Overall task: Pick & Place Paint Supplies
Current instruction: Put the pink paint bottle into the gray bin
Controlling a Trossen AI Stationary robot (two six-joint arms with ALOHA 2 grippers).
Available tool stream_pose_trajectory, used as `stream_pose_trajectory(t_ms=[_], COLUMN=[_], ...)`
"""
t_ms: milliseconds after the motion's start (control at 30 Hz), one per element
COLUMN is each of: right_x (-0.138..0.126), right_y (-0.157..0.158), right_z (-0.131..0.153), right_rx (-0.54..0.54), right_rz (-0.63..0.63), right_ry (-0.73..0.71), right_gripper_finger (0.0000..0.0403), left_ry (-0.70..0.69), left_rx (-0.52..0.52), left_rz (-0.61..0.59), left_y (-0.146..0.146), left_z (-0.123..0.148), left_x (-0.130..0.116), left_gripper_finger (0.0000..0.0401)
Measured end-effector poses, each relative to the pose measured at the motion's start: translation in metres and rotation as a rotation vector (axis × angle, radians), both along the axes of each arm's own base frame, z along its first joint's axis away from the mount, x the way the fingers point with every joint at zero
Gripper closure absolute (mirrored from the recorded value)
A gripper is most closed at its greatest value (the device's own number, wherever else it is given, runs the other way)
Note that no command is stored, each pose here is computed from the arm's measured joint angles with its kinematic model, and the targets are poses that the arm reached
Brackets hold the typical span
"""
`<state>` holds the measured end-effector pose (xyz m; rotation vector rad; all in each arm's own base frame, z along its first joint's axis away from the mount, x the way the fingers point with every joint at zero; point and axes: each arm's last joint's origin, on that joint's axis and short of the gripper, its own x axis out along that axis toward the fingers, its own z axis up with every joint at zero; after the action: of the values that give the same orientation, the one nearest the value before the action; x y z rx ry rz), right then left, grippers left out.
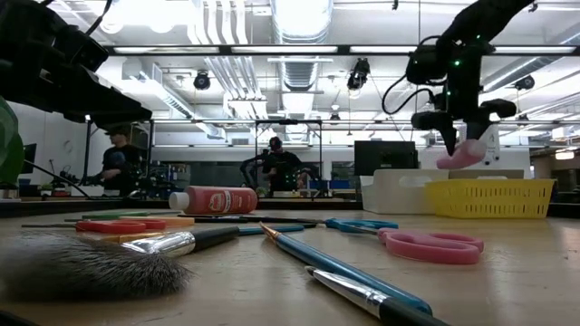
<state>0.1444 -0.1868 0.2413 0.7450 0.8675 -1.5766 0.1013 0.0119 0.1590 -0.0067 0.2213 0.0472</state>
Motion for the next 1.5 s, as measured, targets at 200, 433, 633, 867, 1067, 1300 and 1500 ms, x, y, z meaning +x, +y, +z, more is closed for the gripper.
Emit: stream_pose_trajectory(t_ms=[200,433,633,867,1067,1300,1500], right_x=[0.006,0.014,0.018,0.017,0.017,0.017,0.016], right_y=[-0.007,-0.015,-0.019,-0.020,-0.020,-0.019,-0.017], right_z=[-0.017,-0.033,-0.034,-0.034,-0.034,-0.032,-0.028], right_rx=[0.047,0.094,0.105,0.108,0.109,0.117,0.110], right_rz=[0.014,0.017,0.021,0.018,0.017,0.022,0.025], right_ry=[0.051,0.070,0.053,0.042,0.035,0.016,-0.004], right_gripper_finger=[0.0238,0.0238,0.0238,0.0188,0.0163,0.0162,0.0162], left_ry=[0.000,0.000,0.000,0.000,0.000,0.000,0.000], left_rx=[0.000,0.000,0.000,0.000,0.000,0.000,0.000], left_rz=[0.000,0.000,0.000,0.000,0.000,0.000,0.000], left_y=[0.000,0.000,0.000,0.000,0.000,0.000,0.000], left_z=[0.000,0.000,0.000,0.000,0.000,0.000,0.000], left_x=[0.000,0.000,0.000,0.000,0.000,0.000,0.000], left_gripper_finger=[0.0232,0.0232,0.0232,0.0232,0.0232,0.0232,0.0232])
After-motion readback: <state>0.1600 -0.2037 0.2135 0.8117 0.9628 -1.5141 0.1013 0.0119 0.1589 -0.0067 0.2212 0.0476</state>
